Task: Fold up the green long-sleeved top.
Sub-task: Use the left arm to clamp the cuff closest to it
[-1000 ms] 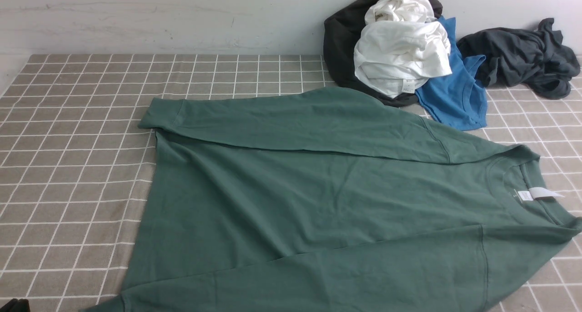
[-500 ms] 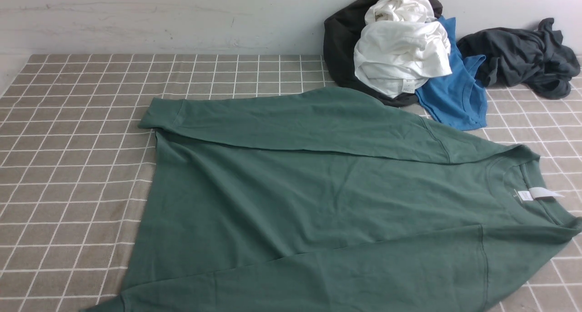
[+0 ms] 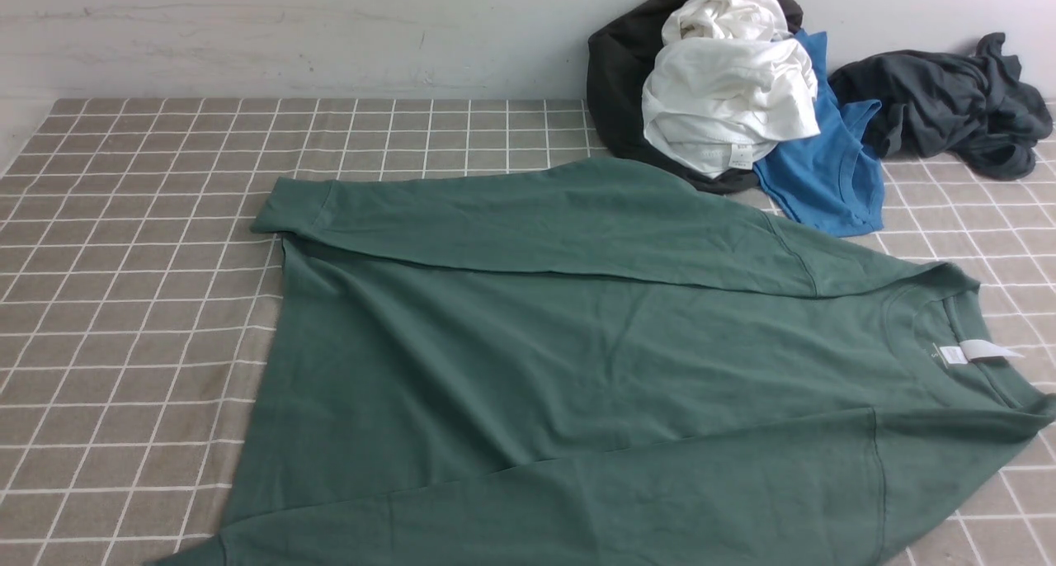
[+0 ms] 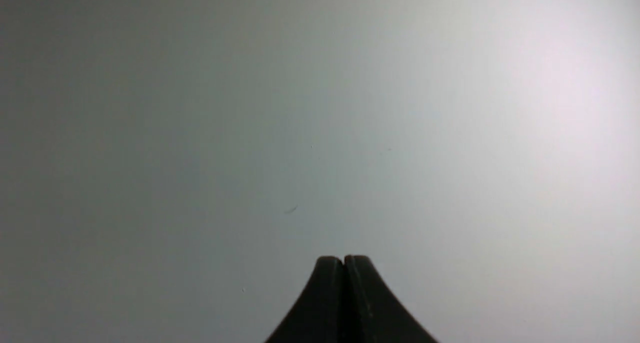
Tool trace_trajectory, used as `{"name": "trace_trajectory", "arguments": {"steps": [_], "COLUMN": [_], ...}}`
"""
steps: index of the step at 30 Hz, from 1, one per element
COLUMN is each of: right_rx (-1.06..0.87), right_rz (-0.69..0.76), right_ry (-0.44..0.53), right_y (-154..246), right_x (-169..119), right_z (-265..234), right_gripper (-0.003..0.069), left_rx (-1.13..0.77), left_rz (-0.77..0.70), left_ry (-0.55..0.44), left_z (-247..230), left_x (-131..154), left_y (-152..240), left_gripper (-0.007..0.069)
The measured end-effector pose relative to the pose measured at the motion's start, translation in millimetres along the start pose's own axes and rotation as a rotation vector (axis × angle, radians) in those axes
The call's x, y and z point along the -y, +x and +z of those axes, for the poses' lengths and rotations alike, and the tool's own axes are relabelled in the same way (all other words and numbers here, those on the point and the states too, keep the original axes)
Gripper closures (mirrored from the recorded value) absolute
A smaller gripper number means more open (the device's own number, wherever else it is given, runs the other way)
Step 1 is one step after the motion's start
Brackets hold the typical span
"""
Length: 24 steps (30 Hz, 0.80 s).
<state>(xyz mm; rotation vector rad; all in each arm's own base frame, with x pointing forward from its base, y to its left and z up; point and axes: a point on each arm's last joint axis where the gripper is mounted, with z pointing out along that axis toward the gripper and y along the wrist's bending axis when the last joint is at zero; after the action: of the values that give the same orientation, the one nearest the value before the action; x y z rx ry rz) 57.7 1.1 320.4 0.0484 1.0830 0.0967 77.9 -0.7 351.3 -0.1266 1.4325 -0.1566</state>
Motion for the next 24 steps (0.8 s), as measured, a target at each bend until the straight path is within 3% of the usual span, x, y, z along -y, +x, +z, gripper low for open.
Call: {"name": "trace_trajectory", "arguments": {"steps": [5,10,12,16,17,20,24], "right_rx": [-0.411,-1.007,-1.177,-1.364,-1.366,-1.342,-1.300], "right_rz": [-0.053,-0.024,-0.031,-0.088,-0.100,-0.148,-0.179], "right_ry": [0.062,0.144,0.122,-0.063,-0.086,-0.251,-0.338], "right_y": [0.6,57.8,76.0,105.5,106.5,119.4,127.8], "right_x": [3.8,12.1,10.9,-3.5,-5.3,-22.2,-33.8], "right_z": [47.8,59.4,56.9,60.2,60.5,68.5,74.7], "right_gripper": [0.0671,0.0671,0.0671,0.0670,0.0670,0.0670,0.0669], "left_rx": [-0.468,-1.013,-1.168,-1.425,-1.433,-1.554,-1.651], "left_rz": [0.049,0.031,0.035,0.032,0.031,0.020,0.006], "left_ry": [-0.043,-0.090,-0.109,-0.143,-0.145,-0.165,-0.182], "left_z": [53.0,77.6,83.1,96.6,97.3,105.6,109.3], "left_x": [-2.7,-12.0,-16.0,-24.4,-24.8,-29.8,-33.9], "left_y": [25.7,89.7,109.4,151.4,153.1,179.6,202.8], "left_gripper": [0.0632,0.0631,0.0622,0.0526,0.0518,0.0365,0.0247]}}
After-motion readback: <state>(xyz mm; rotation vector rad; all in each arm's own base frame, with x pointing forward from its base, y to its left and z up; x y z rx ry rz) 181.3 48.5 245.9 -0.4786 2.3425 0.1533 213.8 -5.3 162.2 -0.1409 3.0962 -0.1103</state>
